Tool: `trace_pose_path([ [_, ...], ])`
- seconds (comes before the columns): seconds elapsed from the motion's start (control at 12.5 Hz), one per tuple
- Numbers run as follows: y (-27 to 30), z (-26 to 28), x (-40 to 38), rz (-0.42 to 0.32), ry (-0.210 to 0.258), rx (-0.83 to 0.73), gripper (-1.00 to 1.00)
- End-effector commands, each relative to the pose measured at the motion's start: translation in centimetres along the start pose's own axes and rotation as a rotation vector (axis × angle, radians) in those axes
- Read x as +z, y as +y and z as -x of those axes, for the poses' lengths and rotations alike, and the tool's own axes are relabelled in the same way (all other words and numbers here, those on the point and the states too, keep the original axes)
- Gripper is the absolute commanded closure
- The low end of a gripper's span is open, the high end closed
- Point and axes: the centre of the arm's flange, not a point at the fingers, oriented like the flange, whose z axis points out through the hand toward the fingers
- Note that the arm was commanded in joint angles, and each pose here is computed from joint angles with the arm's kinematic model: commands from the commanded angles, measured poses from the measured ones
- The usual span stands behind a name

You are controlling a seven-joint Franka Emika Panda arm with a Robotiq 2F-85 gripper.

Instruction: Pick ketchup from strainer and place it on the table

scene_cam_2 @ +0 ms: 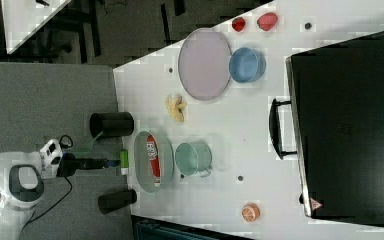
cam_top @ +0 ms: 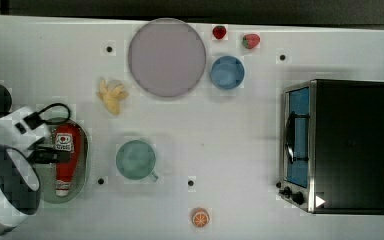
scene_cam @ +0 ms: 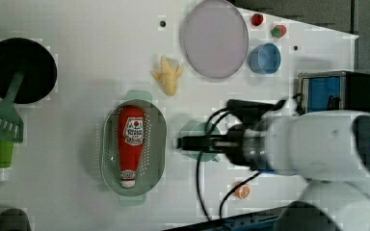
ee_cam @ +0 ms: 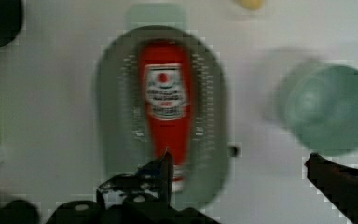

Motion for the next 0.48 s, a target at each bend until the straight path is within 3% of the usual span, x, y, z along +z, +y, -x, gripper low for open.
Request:
trace_pose_path([
  [0.08, -1.0, -0.7, 2.2, -0.062, 0.043, 0.035, -1.00],
  [0.48, -0.8, -0.2, 11.2, -0.129, 0.074, -0.015, -1.00],
])
